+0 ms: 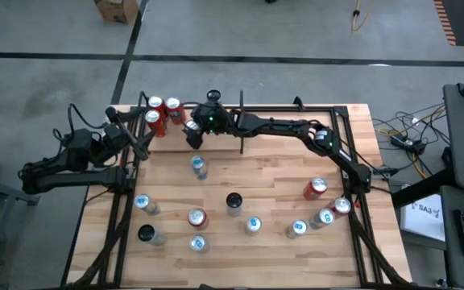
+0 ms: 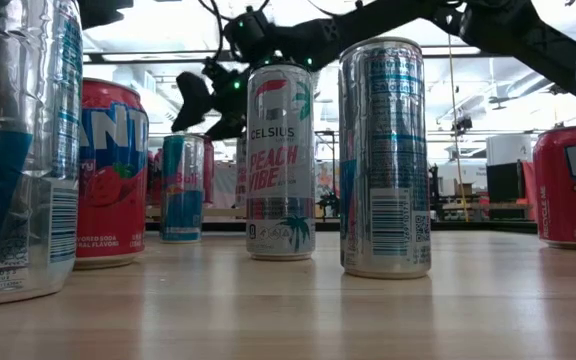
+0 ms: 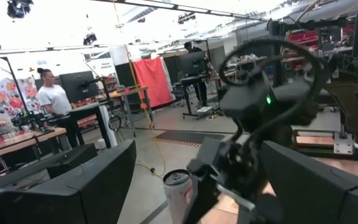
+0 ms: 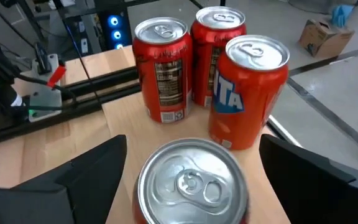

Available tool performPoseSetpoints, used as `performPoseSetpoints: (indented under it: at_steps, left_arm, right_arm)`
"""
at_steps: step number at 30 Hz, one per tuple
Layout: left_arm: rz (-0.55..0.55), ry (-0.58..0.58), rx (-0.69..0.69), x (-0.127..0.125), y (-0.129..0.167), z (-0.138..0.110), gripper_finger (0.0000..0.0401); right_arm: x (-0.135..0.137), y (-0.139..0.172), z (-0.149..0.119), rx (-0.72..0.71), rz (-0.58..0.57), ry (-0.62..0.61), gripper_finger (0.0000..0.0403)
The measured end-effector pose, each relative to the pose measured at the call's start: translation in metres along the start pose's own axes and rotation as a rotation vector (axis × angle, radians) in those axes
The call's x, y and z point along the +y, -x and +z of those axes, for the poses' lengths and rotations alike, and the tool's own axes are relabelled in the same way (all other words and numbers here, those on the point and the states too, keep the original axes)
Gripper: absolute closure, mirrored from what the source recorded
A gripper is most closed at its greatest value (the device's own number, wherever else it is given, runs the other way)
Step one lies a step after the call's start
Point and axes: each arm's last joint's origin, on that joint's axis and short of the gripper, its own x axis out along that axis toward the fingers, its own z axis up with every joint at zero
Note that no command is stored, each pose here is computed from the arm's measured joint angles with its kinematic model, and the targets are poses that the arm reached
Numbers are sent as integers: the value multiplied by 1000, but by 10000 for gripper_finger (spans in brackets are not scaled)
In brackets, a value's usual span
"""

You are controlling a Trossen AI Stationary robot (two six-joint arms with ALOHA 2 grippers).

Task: Place canned beverage on shelf
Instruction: Put the red and black soda can on the shelf aligned with the other red and black soda can

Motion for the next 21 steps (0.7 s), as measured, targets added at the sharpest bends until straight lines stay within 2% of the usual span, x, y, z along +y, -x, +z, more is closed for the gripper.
performPoseSetpoints:
  at_steps: [5, 11, 18, 21]
  left_arm:
    - [-54, -1, 33, -7, -8, -3, 78]
    - [-90, 7, 122, -16, -19, -12, 102]
    - [-230, 100, 175, -29, -32, -18, 160]
    - [-240, 134, 209, -34, -38, -21, 198]
  right_arm:
    - [2, 27, 31, 48, 0, 57, 56]
    - [13, 90, 77, 87, 23, 180, 74]
    - [15, 166, 108, 82, 40, 207, 78]
    - [16, 192, 114, 99, 47, 216, 78]
